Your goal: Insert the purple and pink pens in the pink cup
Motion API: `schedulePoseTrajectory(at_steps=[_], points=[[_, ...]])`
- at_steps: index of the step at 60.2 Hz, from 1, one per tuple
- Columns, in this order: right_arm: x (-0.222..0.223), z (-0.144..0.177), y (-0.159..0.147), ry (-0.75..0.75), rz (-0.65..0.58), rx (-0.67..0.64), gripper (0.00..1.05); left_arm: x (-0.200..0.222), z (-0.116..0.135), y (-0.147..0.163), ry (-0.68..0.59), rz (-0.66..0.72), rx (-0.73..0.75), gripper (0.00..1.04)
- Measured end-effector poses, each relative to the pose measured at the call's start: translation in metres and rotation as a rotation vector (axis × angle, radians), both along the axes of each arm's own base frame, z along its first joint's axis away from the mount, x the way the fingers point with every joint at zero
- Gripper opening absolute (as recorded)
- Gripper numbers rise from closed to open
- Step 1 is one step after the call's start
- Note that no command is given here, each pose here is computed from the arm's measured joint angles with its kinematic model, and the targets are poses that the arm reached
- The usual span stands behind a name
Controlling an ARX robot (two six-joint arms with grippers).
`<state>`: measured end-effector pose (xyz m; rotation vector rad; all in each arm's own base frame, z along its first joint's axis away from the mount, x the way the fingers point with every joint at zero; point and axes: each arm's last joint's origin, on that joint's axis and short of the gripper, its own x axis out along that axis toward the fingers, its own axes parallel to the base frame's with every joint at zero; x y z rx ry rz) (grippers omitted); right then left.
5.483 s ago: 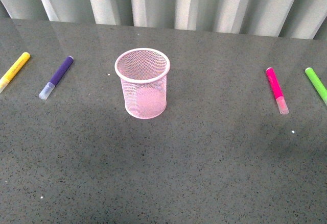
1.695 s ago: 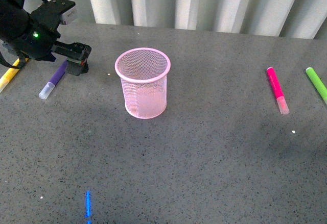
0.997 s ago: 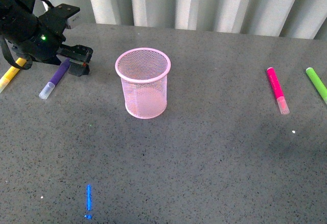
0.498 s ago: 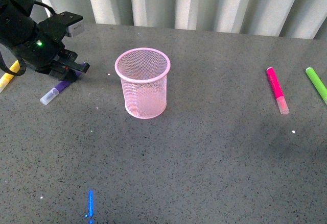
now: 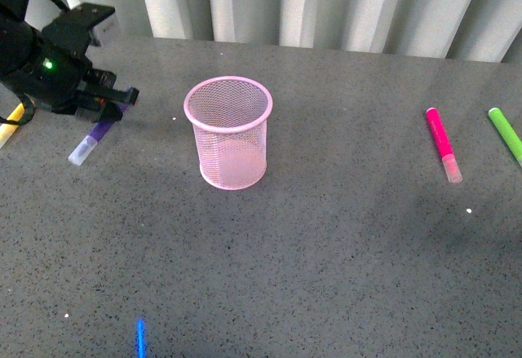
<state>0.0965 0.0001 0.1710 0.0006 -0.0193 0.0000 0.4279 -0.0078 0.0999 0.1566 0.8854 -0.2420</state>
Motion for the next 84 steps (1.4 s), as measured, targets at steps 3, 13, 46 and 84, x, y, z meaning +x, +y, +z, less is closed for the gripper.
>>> schedulePoseTrajectory(at_steps=[3,13,46,84], points=[[0.0,0.0,0.0,0.0,0.0,0.0,0.98,0.0,0.011,0.0,-0.071,0.031,-0.025,0.12],[0.0,0.0,0.0,0.0,0.0,0.0,0.98,-0.003,0.046,0.003,-0.291,0.142,-0.136,0.12],[0.0,0.0,0.0,0.0,0.0,0.0,0.98,-0.085,0.065,-0.099,-0.794,0.239,-0.619,0.12],[0.0,0.0,0.0,0.0,0.0,0.0,0.98,-0.087,0.017,-0.117,-0.74,0.26,-0.536,0.12]])
